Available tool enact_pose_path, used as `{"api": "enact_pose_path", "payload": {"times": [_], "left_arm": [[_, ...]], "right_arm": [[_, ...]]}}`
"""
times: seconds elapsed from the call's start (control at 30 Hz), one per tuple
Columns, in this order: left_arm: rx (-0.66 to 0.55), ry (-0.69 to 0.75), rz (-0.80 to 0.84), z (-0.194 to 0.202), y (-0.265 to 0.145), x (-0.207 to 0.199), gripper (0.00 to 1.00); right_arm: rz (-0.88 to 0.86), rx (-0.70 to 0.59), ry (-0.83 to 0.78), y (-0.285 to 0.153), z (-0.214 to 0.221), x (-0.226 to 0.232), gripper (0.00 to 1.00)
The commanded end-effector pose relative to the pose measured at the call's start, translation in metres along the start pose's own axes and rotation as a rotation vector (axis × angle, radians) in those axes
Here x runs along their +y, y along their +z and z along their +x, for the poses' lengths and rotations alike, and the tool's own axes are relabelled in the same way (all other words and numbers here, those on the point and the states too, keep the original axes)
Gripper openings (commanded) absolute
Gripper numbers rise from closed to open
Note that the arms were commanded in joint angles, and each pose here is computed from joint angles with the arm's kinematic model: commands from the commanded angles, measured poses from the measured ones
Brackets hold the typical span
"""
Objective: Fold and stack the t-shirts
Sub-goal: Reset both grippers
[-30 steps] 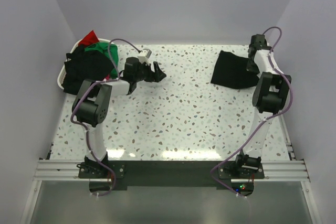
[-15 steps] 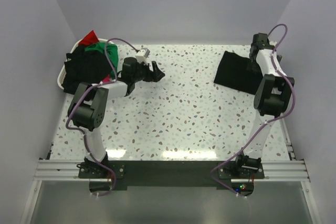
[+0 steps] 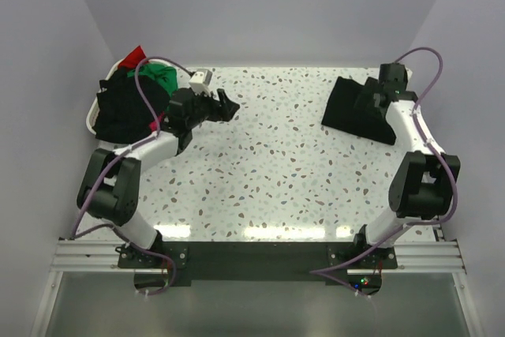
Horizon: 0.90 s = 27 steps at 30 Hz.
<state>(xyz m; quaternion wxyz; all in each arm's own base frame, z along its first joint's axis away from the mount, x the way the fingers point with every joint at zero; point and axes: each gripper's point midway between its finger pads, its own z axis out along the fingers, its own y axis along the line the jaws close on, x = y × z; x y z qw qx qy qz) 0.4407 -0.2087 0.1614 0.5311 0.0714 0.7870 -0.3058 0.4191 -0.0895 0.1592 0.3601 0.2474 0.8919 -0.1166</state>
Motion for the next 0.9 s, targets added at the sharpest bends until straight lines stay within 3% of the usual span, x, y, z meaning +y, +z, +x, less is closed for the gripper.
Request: {"api": "enact_pose_path", "payload": {"times": [0.0,0.1,0.27,0.4,0.53,0.87], "left_arm": [[-0.107,0.059,-0.052,-0.03,-0.021,-0.002,0.83],[-0.146,0.066,-0.089,-0.037,-0.037,0.0,0.84],[-0.167,0.077,-0.128,-0.04,-0.053,0.002,0.84],[-0.172,0.081,-0.154,-0.036,-0.06,0.007,0.85],[-0.209,0.078,-0.162,-0.04,-0.071,0.005,0.85],[-0.275,0.065,-0.207,-0.053,-0.092,0.006,0.85]], "right_arm": [[-0.354,-0.02,0.074,-0.015,0.008,0.059,0.99],[-0.577,-0.018,0.086,-0.031,0.02,0.091,0.99],[-0.772,-0.012,0.071,-0.045,0.031,0.117,0.99],[-0.833,-0.015,0.069,-0.05,0.04,0.124,0.99],[-0.888,-0.102,0.063,-0.07,0.03,0.13,0.99],[-0.872,-0.261,0.061,-0.099,0.018,0.123,0.99]]}}
